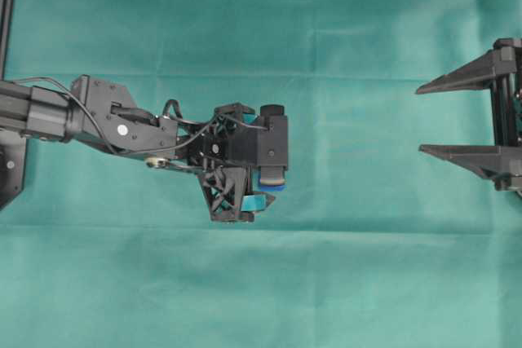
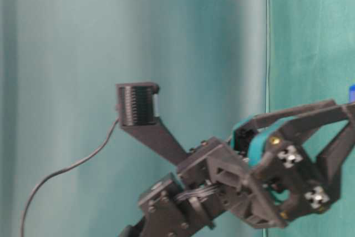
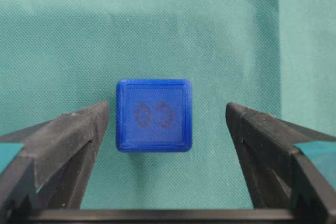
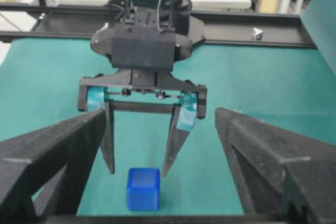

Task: Handover the blue block to the right arm after grasping it with the left arm, then place it in the designated position.
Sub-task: 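Close the left gripper on the blue cube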

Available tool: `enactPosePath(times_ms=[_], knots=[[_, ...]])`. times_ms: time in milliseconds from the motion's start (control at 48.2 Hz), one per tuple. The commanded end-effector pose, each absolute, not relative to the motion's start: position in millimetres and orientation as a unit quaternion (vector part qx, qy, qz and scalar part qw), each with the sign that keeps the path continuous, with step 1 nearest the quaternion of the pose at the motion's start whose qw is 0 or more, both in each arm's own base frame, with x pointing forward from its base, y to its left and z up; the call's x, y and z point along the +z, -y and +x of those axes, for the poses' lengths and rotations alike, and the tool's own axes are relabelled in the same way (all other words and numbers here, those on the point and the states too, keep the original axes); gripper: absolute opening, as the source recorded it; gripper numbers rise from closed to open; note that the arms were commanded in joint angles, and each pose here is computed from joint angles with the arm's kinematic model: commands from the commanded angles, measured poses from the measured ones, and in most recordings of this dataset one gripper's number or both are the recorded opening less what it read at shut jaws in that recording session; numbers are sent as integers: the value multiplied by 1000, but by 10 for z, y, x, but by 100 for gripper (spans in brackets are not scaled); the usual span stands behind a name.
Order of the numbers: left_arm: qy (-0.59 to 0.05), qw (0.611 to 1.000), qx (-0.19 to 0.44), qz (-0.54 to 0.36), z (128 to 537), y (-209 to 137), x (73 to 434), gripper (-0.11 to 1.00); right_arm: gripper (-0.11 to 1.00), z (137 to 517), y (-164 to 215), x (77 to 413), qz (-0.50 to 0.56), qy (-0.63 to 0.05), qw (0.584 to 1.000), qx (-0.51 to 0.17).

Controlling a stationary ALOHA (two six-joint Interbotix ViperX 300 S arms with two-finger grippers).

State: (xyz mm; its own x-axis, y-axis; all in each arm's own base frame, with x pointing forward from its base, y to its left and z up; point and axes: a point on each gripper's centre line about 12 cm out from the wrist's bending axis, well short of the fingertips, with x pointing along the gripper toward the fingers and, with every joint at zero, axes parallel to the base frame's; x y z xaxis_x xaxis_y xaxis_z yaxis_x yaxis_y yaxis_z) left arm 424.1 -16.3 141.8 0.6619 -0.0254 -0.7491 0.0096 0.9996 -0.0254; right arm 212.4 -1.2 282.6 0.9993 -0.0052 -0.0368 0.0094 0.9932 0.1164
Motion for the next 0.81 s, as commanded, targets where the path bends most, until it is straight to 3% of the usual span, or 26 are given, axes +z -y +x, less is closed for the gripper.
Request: enactPosePath(times_ms=[0,664,789], knots=[[-397,918,-12,-8,4288,184,1463,100,93,2154,18,2909,58,-8,998,-4],[-405,914,-11,-8,4335,179,1279,99,93,2164,15,2896,58,-11,998,-4],[-405,914,-11,-7,4335,172,1279,93,93,2164,15,2896,58,-11,998,-4]])
